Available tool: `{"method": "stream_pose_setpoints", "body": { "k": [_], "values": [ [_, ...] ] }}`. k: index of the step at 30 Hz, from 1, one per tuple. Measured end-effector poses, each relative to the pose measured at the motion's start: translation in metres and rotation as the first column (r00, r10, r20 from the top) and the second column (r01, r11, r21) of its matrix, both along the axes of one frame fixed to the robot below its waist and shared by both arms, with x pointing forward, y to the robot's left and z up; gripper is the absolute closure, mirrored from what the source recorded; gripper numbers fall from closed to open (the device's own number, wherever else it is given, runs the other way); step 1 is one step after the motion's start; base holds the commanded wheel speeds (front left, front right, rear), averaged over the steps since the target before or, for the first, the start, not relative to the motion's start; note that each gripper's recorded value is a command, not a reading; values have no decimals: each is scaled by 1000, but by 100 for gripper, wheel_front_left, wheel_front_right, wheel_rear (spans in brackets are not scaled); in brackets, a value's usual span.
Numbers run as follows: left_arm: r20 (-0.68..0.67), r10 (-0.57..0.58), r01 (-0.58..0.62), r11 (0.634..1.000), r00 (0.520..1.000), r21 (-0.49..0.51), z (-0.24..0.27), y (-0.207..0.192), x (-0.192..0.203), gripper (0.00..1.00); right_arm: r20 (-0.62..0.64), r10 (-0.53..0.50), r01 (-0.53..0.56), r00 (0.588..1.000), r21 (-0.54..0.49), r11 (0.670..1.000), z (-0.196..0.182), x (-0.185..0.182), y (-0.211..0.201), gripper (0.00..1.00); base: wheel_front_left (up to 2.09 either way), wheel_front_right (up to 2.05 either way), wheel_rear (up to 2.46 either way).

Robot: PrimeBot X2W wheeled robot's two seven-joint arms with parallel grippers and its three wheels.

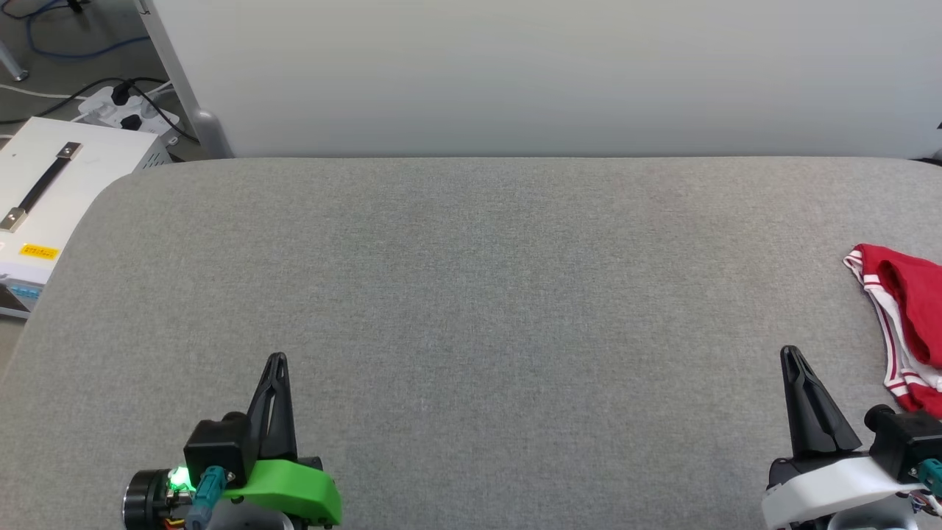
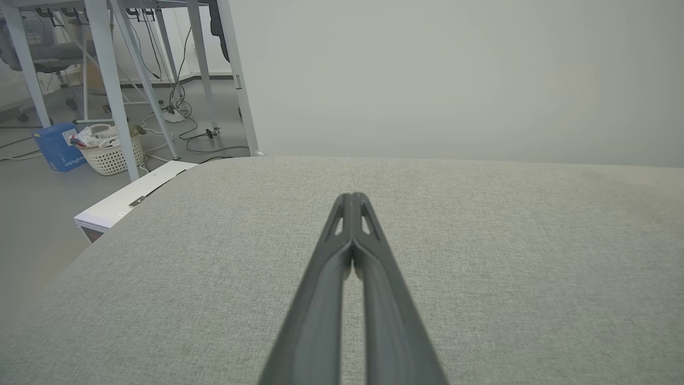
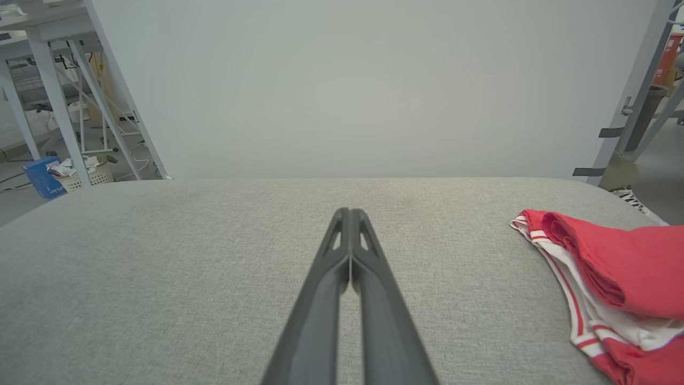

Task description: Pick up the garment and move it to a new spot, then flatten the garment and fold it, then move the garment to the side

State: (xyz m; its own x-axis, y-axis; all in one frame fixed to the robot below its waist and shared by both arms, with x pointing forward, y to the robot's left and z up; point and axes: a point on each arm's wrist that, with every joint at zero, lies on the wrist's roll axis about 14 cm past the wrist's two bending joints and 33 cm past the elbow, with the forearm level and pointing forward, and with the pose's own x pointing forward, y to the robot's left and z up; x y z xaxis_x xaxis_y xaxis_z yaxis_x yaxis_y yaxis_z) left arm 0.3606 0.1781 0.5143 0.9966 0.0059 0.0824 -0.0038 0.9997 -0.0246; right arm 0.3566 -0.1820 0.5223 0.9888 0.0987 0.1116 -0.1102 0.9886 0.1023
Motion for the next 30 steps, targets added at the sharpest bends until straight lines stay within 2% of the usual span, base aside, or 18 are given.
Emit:
{"method": "stream_pose_setpoints", "body": {
  "k": [30],
  "values": [
    [-32, 2, -1, 1000, 999, 21, 0, 1, 2, 100, -42, 9, -10, 999, -42, 999, -4, 2, 7, 100, 0, 0, 0]
  ]
}}
